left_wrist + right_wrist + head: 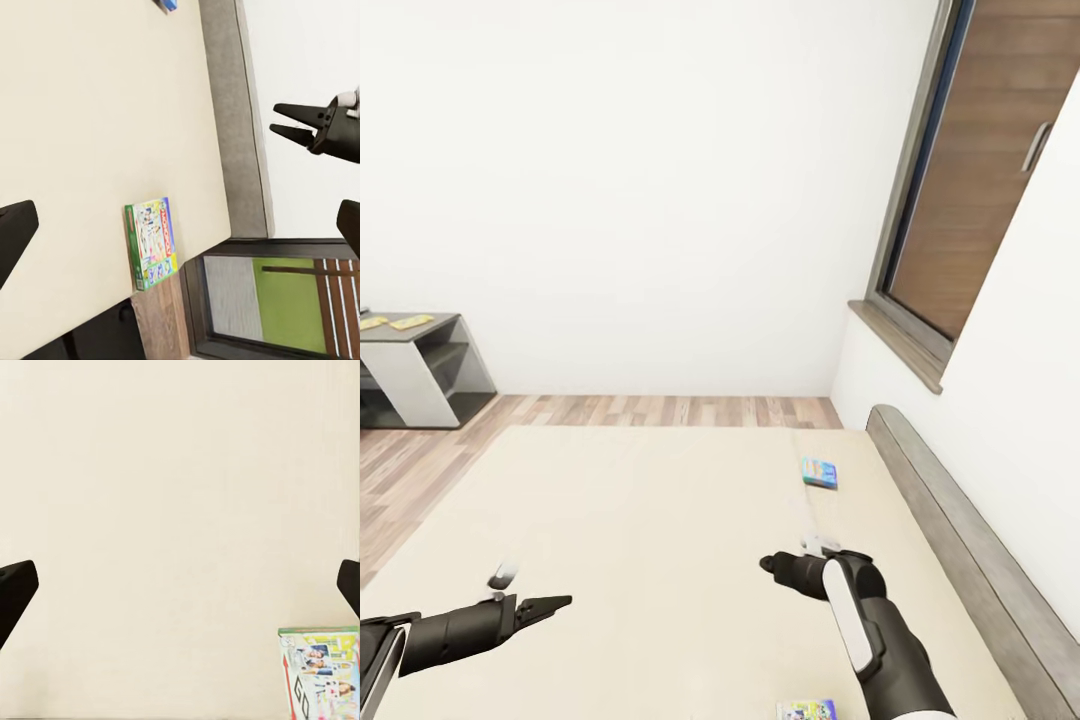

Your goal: Put all the toys in the child's room - the three board games (two on the bed and one on the table), the two jigsaw puzzles on the table, and the tennis ball on the table - inside the toy box on the table in the child's room.

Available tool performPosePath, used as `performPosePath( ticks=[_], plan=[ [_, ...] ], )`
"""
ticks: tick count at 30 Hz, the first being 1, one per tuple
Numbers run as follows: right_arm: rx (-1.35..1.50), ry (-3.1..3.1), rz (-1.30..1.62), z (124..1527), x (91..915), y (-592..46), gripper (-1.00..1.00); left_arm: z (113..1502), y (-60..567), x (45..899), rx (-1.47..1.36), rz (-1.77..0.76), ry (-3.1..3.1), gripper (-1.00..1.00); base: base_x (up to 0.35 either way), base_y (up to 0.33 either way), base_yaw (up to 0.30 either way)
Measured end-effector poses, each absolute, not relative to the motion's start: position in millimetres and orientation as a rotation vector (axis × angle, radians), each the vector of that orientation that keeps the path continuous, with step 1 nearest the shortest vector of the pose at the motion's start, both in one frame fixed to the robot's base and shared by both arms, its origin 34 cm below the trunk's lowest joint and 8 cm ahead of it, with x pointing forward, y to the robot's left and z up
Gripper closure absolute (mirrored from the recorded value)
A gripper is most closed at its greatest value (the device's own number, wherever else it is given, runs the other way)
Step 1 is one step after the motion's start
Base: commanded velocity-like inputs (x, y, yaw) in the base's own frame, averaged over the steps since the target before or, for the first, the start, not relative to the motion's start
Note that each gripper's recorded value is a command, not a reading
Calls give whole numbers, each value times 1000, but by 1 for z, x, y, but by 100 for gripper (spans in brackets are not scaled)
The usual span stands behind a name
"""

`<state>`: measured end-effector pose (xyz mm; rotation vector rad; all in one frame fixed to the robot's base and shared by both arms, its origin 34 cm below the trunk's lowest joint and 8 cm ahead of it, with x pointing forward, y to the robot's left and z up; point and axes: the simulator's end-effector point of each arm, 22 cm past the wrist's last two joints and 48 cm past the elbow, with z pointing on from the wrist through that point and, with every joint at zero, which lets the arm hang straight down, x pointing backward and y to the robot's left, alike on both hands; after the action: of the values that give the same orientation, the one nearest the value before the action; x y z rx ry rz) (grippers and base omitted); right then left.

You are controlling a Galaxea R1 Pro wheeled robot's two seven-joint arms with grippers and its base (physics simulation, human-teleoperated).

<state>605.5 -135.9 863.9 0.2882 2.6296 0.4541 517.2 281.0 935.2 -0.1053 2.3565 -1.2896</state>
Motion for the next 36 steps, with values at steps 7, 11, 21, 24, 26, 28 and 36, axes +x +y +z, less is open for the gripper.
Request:
performPosePath(
  ticks=[7, 11, 21, 24, 26, 28, 36],
  plan=[
    [300, 2666, 442, 846, 588, -138, -100, 931, 280, 516, -112, -1295, 2365, -100, 0, 0, 0],
    [301, 2673, 436, 842, 587, -138, -100, 929, 279, 516, -115, -1298, 2369, -100, 0, 0, 0],
    [365, 2712, 387, 786, 558, -143, -100, 923, 281, 515, -124, -1298, 2381, -100, 0, 0, 0],
    [382, 2744, 351, 764, 542, -156, -100, 920, 280, 514, -127, -1300, 2386, -100, 0, 0, 0],
    [388, 2754, 341, 757, 537, -160, -100, 919, 281, 514, -128, -1298, 2391, -100, 0, 0, 0],
    [388, 2763, 333, 753, 533, -162, -100, 918, 281, 514, -130, -1297, 2395, -100, 0, 0, 0],
    [411, 2765, 314, 738, 526, -165, -100, 912, 279, 513, -140, -1304, 2403, -100, 0, 0, 0]
  ],
)
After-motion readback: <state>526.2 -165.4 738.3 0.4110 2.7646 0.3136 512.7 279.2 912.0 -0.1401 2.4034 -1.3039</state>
